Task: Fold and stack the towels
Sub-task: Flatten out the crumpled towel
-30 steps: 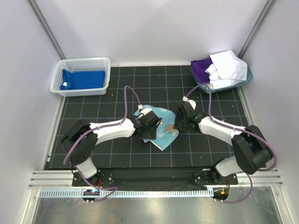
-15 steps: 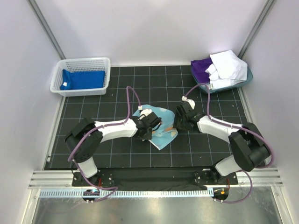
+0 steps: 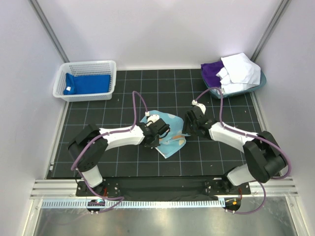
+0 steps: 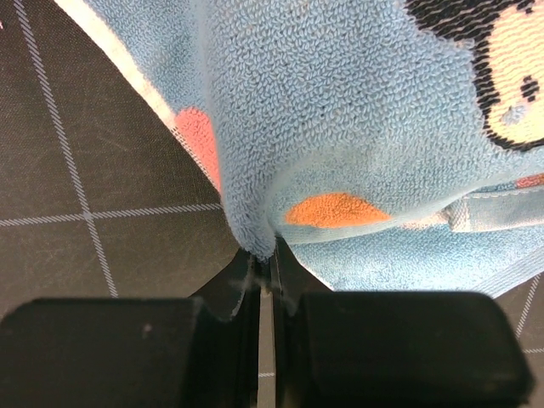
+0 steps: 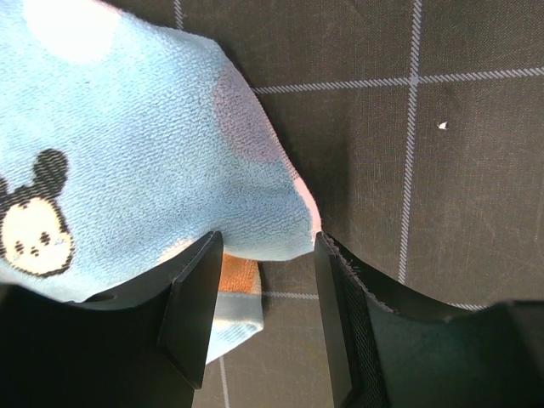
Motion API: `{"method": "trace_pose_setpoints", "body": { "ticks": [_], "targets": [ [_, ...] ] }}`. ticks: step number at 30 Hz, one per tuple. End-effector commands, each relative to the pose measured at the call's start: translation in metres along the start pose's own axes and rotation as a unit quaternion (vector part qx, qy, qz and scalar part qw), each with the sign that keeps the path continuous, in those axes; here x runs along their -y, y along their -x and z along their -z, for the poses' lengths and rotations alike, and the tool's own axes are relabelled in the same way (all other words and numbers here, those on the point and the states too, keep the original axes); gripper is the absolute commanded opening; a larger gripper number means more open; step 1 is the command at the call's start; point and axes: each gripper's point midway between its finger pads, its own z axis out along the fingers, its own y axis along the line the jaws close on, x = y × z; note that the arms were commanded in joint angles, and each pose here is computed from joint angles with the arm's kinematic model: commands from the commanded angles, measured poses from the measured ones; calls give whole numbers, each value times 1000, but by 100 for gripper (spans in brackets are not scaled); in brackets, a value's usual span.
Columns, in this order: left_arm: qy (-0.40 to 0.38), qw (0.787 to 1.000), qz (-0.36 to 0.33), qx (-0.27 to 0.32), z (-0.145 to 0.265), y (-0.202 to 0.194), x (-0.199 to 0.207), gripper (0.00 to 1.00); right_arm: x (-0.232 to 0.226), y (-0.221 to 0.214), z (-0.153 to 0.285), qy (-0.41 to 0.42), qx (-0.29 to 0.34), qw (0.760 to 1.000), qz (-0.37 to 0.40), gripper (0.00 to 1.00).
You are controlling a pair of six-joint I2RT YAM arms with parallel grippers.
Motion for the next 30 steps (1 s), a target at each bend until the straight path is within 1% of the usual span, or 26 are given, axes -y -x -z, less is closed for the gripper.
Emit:
{"method": "trace_pose_setpoints", "body": {
  "ticks": [1, 3, 9, 11, 14, 15, 17, 18, 21, 24, 30],
  "targets": [
    [-1, 1000, 1, 1, 4, -3, -4, 4, -2, 7, -7, -2, 16, 1000, -14, 54],
    [-6, 1000, 4, -5, 5, -6, -3, 1, 3, 6, -10, -13, 19, 1000, -13, 54],
    [-14, 1000, 8, -6, 9, -8, -3, 0, 10, -9, -20, -30, -2, 999, -10, 53],
    [-16, 1000, 8, -6, 10, -8, -3, 0, 11, -11, -22, -36, -5, 999, -6, 49],
    [-25, 1000, 11, -5, 12, -6, 0, 0, 11, -17, -22, -44, -10, 999, 4, 40],
    [-29, 1000, 10, -4, 14, -5, 1, 0, 11, -19, -22, -47, -11, 999, 6, 33],
    [-37, 999, 7, -2, 18, -2, 5, 0, 11, -21, -20, -48, -12, 999, 7, 22],
    [-43, 999, 7, 1, 21, 1, 7, 0, 11, -19, -16, -46, -9, 999, 5, 15],
    [-55, 999, 2, 4, 32, 7, 10, 0, 9, -12, -6, -41, -3, 999, 4, 5],
    [-67, 998, 2, 18, 49, 18, 13, 0, -6, 12, 18, -13, 26, 1000, 0, 1],
    [-99, 994, 12, 54, 91, 44, 17, 0, -23, 44, 62, 28, 63, 998, -5, 1]
  ]
}}
